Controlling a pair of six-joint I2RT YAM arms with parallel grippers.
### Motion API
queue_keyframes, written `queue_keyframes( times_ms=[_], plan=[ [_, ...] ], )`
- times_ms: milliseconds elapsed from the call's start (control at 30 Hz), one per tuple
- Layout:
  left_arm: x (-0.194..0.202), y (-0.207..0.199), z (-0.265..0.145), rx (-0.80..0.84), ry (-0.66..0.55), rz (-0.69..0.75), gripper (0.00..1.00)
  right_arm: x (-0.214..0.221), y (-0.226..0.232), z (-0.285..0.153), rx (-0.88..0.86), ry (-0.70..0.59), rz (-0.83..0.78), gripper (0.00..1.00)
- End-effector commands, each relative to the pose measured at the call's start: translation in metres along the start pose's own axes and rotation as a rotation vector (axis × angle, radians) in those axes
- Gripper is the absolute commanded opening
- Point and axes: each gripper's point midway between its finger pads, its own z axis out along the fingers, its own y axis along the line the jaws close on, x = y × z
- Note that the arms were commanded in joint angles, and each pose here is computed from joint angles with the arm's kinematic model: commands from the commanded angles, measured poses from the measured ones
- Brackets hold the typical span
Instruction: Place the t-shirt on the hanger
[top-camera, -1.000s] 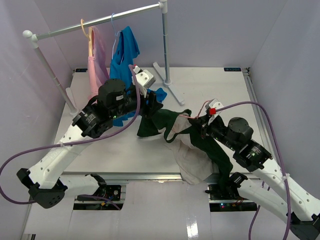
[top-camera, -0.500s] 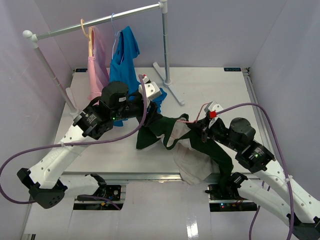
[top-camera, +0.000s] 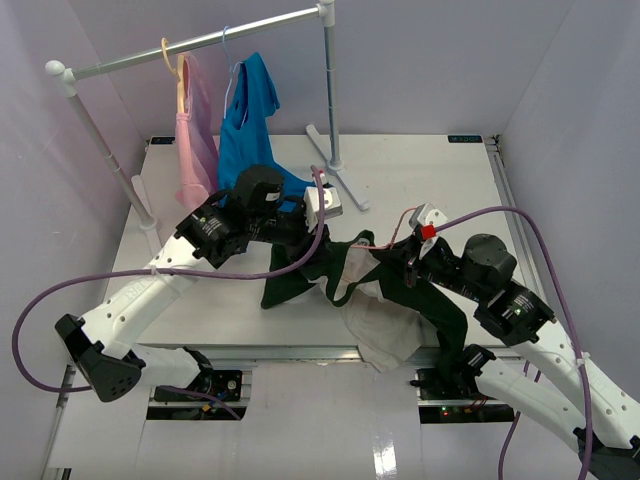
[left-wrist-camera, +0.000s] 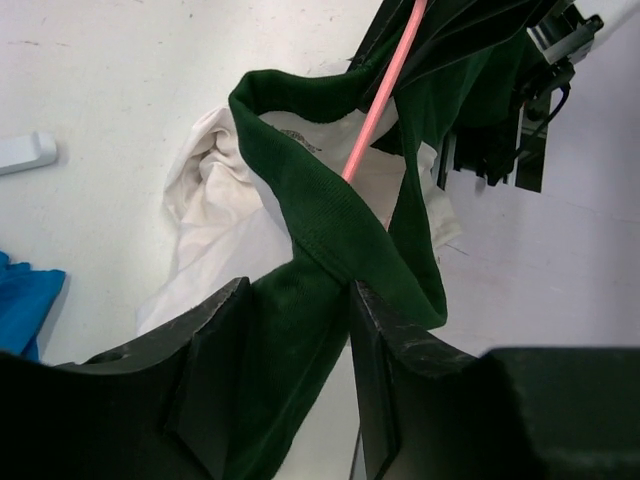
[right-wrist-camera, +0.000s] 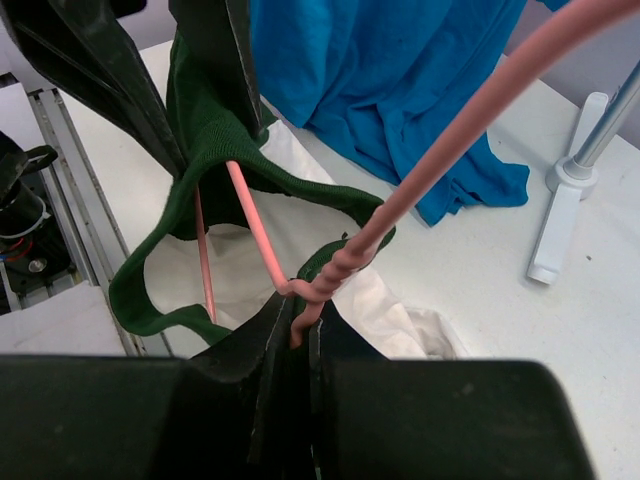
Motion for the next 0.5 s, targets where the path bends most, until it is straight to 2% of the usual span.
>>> queue_keyframes(
  times_ms=[0, 67, 100, 267, 400, 467],
  plan=[
    [-0.002, -0.023, 0.005, 0.133, -0.016, 0.025, 0.38, -0.057, 0.010, -0.005, -0.053, -0.165, -0.039, 0.08],
    [0.000, -0.024, 0.010, 0.149, -0.007, 0.018, 0.25, -0.057, 0.012, -0.003, -0.064, -0.167, -0.039, 0.08],
    [0.001, -0.025, 0.013, 0.160, 0.000, 0.016, 0.22, -0.058, 0.012, -0.001, -0.072, -0.170, -0.038, 0.08],
    [0.001, -0.029, 0.018, 0.188, 0.003, 0.014, 0.23, -0.057, 0.014, 0.005, -0.090, -0.169, -0.033, 0.08],
    [-0.005, -0.034, 0.016, 0.208, -0.024, 0.029, 0.13, -0.058, 0.012, 0.006, -0.079, -0.176, -0.036, 0.08],
    [-0.006, -0.038, 0.017, 0.233, -0.038, 0.025, 0.13, -0.059, 0.012, 0.008, -0.084, -0.183, -0.033, 0.08]
  ],
)
